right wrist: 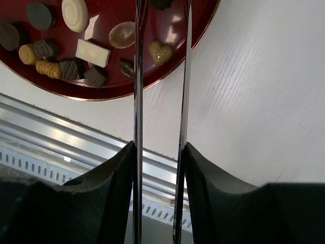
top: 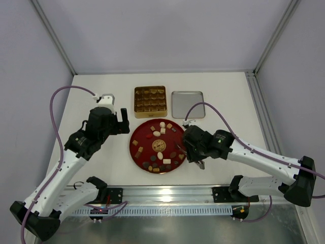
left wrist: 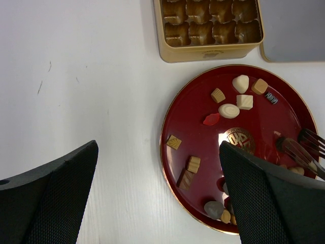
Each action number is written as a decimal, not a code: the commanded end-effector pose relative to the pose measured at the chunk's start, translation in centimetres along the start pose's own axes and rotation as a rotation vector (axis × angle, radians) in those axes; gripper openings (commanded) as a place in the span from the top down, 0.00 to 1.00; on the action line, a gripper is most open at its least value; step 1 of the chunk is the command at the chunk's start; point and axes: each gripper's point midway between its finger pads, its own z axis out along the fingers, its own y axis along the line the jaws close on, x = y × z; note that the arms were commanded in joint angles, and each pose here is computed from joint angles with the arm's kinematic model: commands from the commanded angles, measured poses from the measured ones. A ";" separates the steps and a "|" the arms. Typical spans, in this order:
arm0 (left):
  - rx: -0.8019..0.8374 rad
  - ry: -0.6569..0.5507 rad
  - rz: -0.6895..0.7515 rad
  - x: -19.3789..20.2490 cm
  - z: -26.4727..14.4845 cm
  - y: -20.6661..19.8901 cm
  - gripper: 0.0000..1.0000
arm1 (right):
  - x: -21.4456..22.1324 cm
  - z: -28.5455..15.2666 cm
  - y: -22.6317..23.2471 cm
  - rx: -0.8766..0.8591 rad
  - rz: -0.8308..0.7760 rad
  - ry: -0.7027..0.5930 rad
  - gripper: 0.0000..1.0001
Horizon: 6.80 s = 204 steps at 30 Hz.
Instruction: Pack the chocolate
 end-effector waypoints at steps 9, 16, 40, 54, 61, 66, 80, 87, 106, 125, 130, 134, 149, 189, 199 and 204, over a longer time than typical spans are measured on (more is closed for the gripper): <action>0.008 -0.020 -0.004 -0.6 0.2 -0.3 0.00 | 0.0 1.3 1.4 -0.040 0.004 0.010 0.56; 0.008 -0.019 -0.004 -0.5 0.2 -0.2 0.00 | -0.2 1.3 1.5 -0.039 -0.006 0.019 0.56; 0.011 -0.019 -0.004 -0.6 0.2 -0.3 0.00 | -3.8 -0.9 2.1 -0.018 -0.038 -0.061 0.66; 0.009 -0.023 -0.007 -0.7 0.1 -0.3 0.00 | -8.0 -0.8 4.4 -0.067 -0.043 -0.138 0.66; 0.010 -0.021 -0.006 -0.6 0.1 -0.3 0.00 | -11.9 -0.6 5.1 -0.098 -0.033 -0.205 0.66; 0.011 -0.018 -0.002 -0.6 0.2 -0.3 0.00 | -16.0 0.1 4.5 -0.091 -0.020 -0.258 0.66; 0.007 -0.004 -0.001 -0.3 0.6 -0.4 0.00 | -28.8 4.2 3.2 -0.044 -0.030 -0.399 0.67; 0.000 0.000 0.006 -0.2 0.7 -0.3 0.00 | -31.6 7.4 2.6 -0.047 0.002 -0.405 0.67; 0.013 0.014 0.007 0.1 0.9 -0.6 0.00 | -32.5 12.0 1.6 -0.016 0.008 -0.376 0.65; 0.013 0.014 0.004 0.1 0.9 -0.6 0.00 | -33.0 9.8 1.6 -0.014 0.006 -0.390 0.56; 0.015 0.013 0.003 0.0 0.9 -0.6 0.00 | -30.5 6.1 1.5 -0.027 0.002 -0.394 0.56; 0.010 0.011 0.005 0.0 0.9 -0.5 0.00 | -27.0 3.5 1.7 -0.057 0.008 -0.394 0.56; 0.020 0.015 0.002 0.1 0.8 -0.7 0.00 | -12.4 0.0 2.8 -0.071 -0.038 -0.275 0.56; 0.013 0.018 0.005 0.2 0.9 -0.6 0.00 | -8.7 6.9 4.2 -0.053 -0.077 -0.093 0.56; 0.012 0.020 0.004 0.2 0.9 -0.6 0.00 | -9.6 5.7 4.2 -0.056 -0.078 -0.121 0.66; 0.014 0.016 0.003 0.2 0.9 -0.6 0.00 | -9.9 5.1 4.1 -0.050 -0.081 -0.131 0.68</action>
